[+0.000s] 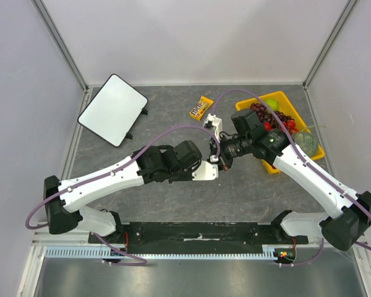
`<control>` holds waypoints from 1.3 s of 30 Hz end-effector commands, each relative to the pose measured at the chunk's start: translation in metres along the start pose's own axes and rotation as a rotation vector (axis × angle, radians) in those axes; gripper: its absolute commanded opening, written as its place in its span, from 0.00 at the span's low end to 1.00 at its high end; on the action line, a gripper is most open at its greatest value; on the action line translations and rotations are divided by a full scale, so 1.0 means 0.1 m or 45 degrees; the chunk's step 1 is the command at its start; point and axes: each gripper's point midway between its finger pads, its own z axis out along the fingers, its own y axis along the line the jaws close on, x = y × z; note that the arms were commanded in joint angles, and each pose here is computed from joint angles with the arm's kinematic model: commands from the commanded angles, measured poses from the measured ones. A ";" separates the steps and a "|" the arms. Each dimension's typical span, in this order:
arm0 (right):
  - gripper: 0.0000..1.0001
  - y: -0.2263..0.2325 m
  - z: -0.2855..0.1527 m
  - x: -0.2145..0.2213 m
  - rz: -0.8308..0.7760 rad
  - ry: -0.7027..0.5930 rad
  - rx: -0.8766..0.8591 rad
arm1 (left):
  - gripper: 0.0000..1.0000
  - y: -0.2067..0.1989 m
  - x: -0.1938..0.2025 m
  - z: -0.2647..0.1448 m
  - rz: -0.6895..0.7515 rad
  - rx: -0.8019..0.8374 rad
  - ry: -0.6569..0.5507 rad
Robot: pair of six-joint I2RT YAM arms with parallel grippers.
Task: Write a sentence on the whiteboard
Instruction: Pass from the right arm to the left, then pass from the left arm to the right
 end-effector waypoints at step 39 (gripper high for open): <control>0.97 0.82 -0.89 -1.01 -0.238 -0.968 -0.377 | 0.02 0.03 -1.09 -1.42 -0.947 0.678 -1.179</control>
